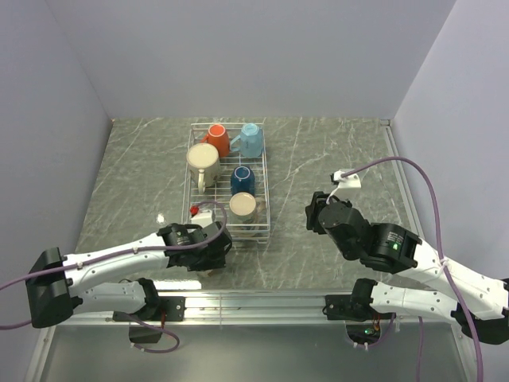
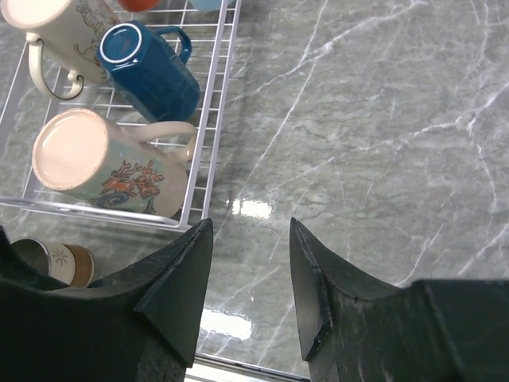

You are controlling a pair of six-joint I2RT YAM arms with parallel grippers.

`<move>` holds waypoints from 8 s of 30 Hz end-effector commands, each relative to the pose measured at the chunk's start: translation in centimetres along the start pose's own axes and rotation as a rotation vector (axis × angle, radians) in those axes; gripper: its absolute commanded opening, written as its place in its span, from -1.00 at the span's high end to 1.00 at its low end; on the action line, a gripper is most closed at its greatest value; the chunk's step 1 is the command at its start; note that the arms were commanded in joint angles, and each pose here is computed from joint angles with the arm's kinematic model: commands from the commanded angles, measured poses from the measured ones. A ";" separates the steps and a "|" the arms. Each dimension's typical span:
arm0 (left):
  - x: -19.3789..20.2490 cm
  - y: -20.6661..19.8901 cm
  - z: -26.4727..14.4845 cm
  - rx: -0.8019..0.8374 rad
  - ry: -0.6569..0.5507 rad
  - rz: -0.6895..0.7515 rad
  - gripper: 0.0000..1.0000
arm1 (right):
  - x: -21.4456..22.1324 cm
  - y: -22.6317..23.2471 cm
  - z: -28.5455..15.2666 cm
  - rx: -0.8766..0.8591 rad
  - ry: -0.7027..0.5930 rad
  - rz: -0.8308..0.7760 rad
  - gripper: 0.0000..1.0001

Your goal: Load the cups into the dish rack

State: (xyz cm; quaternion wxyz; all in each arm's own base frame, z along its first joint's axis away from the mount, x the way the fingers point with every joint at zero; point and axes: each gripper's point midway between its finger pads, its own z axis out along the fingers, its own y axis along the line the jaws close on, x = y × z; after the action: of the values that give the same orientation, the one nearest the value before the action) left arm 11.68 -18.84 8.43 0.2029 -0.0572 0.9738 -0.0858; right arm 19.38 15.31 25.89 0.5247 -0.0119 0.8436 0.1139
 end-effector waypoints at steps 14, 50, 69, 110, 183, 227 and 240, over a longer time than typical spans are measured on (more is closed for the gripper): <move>-1.5 -2.3 -3.6 0.141 -0.026 -0.001 0.99 | -3.1 -0.4 -1.6 -0.003 -0.043 0.020 0.00; -11.9 -8.8 -37.2 1.576 -0.663 -0.195 0.99 | -7.3 21.0 -10.7 -1.342 0.546 0.262 -0.68; -11.7 -11.5 -36.0 1.551 -0.658 -0.097 0.99 | -10.5 22.2 -11.2 -1.424 0.456 0.483 -0.70; -14.7 -6.8 -25.8 0.816 -0.559 -0.295 -0.71 | -8.6 7.4 24.9 0.022 0.423 0.005 1.00; -13.5 0.2 -26.9 0.728 -0.584 -0.341 -0.72 | -9.8 9.7 20.4 0.017 0.331 -0.005 -0.98; -24.1 -2.0 -15.4 0.376 -0.711 0.037 -0.99 | -2.3 -0.5 -9.8 -0.452 0.006 0.338 -0.99; -22.8 0.0 -15.5 0.335 -0.727 0.004 -0.99 | -2.3 -0.8 -10.8 -0.482 -0.034 0.376 -0.99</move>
State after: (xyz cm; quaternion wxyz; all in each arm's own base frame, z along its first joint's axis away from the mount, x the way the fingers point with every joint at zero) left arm 26.31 -13.87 30.84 0.5308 -0.0376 0.8178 -0.2191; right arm 10.93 11.94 31.55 0.4804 0.0163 0.7849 0.3911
